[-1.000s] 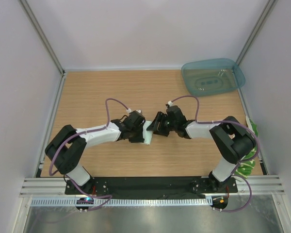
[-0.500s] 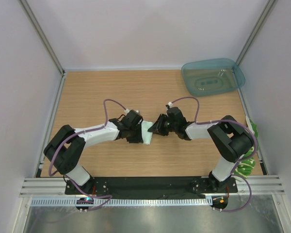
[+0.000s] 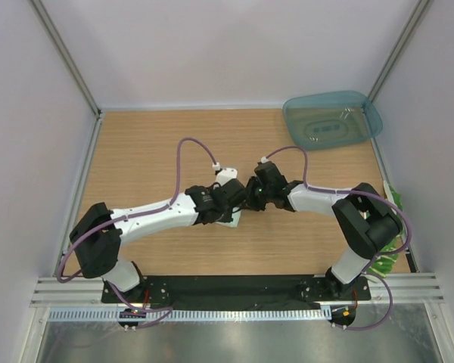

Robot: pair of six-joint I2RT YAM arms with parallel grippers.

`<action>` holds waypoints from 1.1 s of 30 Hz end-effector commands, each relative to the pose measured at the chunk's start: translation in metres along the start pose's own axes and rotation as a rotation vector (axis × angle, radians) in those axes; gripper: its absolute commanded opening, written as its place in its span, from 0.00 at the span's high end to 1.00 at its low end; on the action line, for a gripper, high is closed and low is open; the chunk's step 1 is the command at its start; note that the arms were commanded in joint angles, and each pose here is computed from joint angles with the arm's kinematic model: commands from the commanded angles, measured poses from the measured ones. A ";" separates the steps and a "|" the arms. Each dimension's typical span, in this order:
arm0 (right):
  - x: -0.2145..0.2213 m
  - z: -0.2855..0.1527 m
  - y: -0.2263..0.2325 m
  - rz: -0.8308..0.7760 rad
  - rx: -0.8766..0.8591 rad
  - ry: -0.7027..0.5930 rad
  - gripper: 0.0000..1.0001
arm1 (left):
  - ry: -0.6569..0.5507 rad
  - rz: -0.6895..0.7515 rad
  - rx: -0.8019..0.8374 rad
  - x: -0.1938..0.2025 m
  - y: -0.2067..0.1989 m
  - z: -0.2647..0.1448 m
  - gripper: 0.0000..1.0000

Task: Roll the towels
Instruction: Roll the towel

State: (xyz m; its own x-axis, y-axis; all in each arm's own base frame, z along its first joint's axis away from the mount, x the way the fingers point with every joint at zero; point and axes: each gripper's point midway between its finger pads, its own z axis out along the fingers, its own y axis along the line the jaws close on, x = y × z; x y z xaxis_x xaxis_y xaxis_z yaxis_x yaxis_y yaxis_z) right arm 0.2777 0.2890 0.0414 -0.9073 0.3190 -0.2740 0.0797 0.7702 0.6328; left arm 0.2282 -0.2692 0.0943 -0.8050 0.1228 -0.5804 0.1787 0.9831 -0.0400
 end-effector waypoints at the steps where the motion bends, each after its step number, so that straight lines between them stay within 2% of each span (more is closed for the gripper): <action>1: -0.007 -0.010 0.005 -0.014 0.037 -0.017 0.91 | -0.105 0.048 -0.057 -0.016 -0.002 -0.008 0.69; 10: -0.009 -0.012 0.012 -0.012 0.046 0.005 0.92 | -0.103 0.115 0.002 0.003 -0.043 0.013 0.67; 23: -0.004 -0.014 0.014 -0.020 0.034 0.030 0.92 | -0.046 0.172 0.036 0.020 -0.065 0.046 0.47; 28: -0.003 -0.014 0.016 -0.018 0.030 0.039 0.92 | -0.033 0.172 -0.002 0.029 -0.056 0.055 0.38; 30: -0.003 -0.015 0.017 -0.020 0.027 0.040 0.92 | -0.037 0.168 -0.025 0.031 -0.051 0.058 0.39; 33: -0.002 -0.014 0.018 -0.024 0.019 0.053 0.92 | -0.035 0.152 -0.055 0.034 -0.043 0.065 0.51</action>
State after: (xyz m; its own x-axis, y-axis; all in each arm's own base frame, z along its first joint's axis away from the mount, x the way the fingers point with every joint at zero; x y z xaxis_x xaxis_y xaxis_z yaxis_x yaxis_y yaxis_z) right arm 0.2742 0.2801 0.0429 -0.9195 0.3117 -0.2395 0.1266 0.8117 0.5702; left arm 0.2218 -0.3170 0.0354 -0.7561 0.2872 -0.5880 0.2962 0.9514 0.0839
